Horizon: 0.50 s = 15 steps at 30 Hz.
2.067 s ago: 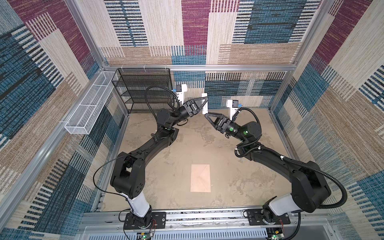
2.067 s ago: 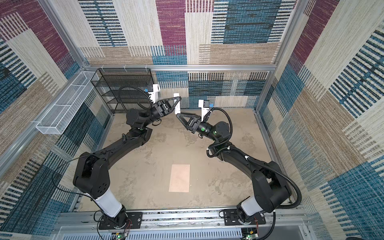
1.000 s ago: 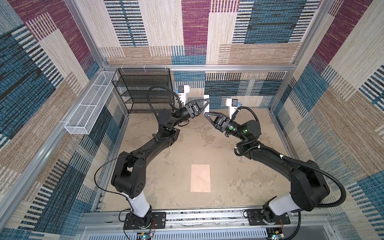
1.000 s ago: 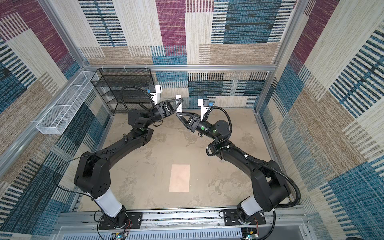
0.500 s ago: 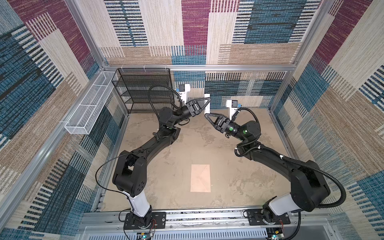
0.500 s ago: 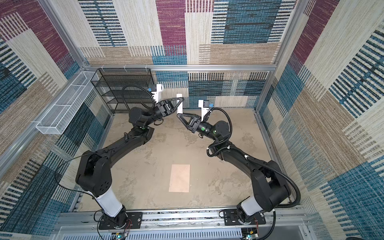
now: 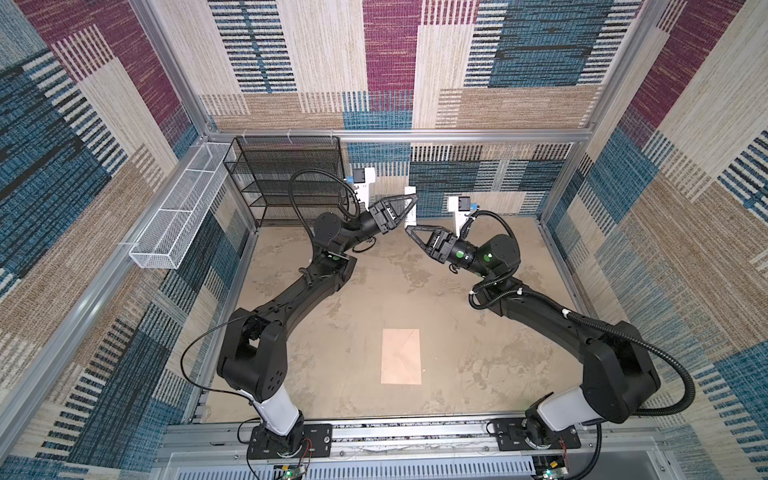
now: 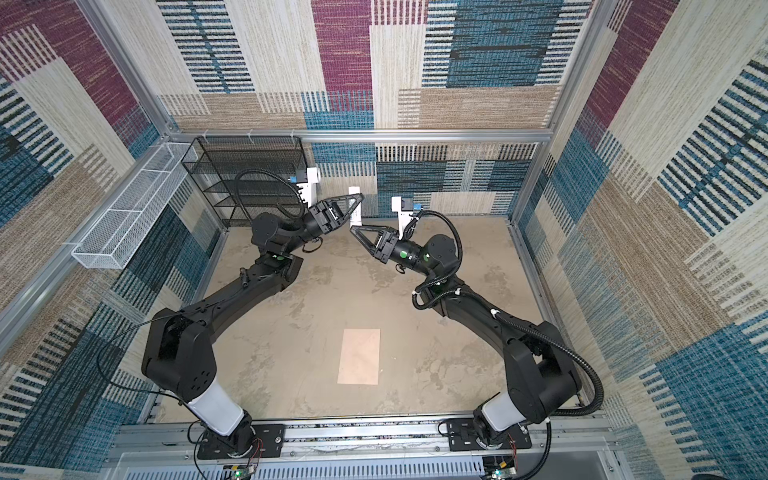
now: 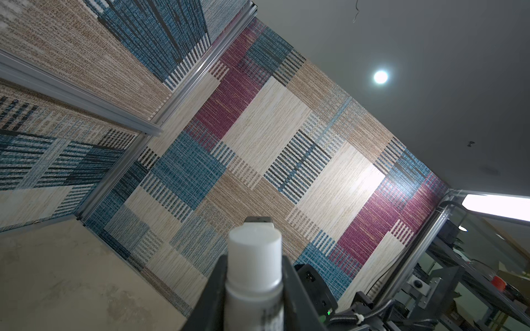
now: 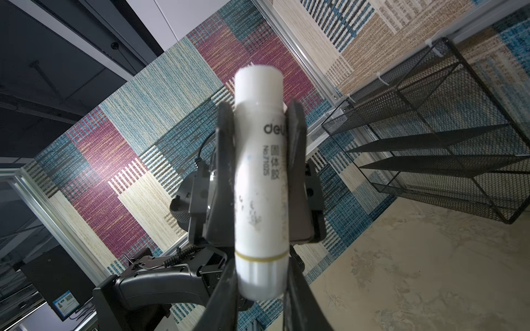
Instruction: Place the letter into the envelope and seal it
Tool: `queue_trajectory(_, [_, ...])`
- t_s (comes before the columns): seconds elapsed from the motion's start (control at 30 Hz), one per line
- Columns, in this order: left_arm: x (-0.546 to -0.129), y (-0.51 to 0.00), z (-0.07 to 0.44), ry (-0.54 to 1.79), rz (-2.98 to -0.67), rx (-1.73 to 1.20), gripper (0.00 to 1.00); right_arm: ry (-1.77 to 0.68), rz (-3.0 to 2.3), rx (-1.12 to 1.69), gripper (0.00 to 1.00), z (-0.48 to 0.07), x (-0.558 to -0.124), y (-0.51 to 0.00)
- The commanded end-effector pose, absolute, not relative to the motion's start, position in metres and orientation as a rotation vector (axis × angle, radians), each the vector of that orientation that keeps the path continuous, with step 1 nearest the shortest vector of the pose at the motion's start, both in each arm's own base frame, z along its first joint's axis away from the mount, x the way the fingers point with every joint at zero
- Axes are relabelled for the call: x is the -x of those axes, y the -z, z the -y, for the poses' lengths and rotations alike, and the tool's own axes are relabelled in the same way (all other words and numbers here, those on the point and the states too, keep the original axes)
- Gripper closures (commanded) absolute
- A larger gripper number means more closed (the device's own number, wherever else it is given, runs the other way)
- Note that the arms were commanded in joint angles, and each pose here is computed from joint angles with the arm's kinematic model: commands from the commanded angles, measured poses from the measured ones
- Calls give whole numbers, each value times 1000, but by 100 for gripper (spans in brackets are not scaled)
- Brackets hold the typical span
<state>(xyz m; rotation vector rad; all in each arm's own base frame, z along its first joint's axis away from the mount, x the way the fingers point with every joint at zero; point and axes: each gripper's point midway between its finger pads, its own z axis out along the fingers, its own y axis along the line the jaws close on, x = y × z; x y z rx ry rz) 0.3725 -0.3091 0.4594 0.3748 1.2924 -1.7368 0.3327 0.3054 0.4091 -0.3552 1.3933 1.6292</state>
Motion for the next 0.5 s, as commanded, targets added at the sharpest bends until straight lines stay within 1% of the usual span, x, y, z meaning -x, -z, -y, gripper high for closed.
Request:
queue_trajectory(0.0, [-366,-446,316,1682,-1346,-457,100,-1568,-1341,363,82,-300,-332,-428])
queue_trajectory(0.17, [-360,-438,321,1605,-1401,-495,100,-1456,-1387,338,84,-295,-339,-433])
queue_trajectory(0.23, [-358,-431,323,1571,-1433,-513,100,-1360,-1424,318,86,-290,-345,-433])
queue_trajectory(0.47, [-351,-412,330,1478,-1523,-562,100,-1082,-1478,211,88,-264,-360,-441])
